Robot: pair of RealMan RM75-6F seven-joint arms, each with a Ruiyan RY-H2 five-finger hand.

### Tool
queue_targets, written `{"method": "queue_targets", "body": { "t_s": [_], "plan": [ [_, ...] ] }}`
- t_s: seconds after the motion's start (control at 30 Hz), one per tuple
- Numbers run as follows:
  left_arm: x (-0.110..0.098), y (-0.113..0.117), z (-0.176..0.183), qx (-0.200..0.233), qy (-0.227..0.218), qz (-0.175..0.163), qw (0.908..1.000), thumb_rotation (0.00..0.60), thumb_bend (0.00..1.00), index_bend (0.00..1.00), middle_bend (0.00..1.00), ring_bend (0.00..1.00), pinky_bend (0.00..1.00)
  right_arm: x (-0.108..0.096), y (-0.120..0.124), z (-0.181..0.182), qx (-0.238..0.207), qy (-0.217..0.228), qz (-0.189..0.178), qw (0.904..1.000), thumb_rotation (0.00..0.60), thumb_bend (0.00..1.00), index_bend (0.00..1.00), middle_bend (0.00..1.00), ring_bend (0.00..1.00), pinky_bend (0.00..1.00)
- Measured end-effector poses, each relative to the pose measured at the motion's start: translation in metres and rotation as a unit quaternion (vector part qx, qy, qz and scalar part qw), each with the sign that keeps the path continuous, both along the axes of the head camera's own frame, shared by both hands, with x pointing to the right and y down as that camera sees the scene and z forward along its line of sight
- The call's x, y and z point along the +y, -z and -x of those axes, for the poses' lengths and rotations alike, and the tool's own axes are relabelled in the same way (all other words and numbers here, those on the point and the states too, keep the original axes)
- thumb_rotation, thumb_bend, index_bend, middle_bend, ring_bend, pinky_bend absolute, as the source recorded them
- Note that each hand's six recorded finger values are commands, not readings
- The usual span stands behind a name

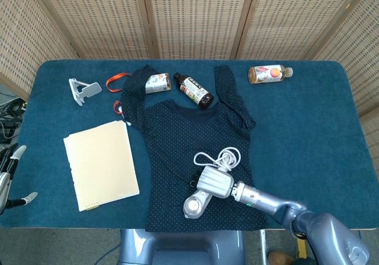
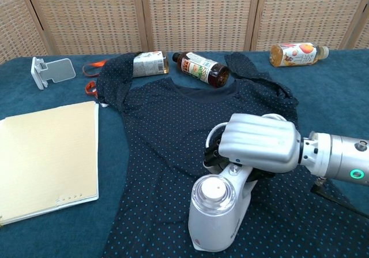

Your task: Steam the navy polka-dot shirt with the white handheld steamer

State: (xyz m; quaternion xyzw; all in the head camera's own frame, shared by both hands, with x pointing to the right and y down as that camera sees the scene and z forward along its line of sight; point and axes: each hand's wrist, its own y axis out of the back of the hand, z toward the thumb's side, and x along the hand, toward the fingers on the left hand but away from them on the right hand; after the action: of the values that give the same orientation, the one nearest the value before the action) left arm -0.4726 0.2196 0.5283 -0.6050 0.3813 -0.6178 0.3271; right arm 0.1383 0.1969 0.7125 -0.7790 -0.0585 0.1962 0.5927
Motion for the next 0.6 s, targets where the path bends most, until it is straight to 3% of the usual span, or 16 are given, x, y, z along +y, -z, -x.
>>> {"method": "queue_targets", "body": {
  "t_s": [0.33, 0.6],
  "plan": [
    [0.000, 0.000, 0.000, 0.000, 0.000, -0.001, 1.0000, 0.600, 0.00, 0.00, 0.00, 0.00, 0.00, -0.020, -0.007, -0.025, 0.036, -0.032, -0.012, 0.9988, 0.600, 1.00, 0.82, 0.63, 0.65, 0.94],
    [0.000, -0.001, -0.002, -0.004, -0.002, -0.001, 1.0000, 0.600, 0.00, 0.00, 0.00, 0.00, 0.00, -0.049, -0.020, -0.069, 0.098, -0.067, -0.036, 0.9923, 0.600, 1.00, 0.82, 0.63, 0.65, 0.94]
  ]
}}
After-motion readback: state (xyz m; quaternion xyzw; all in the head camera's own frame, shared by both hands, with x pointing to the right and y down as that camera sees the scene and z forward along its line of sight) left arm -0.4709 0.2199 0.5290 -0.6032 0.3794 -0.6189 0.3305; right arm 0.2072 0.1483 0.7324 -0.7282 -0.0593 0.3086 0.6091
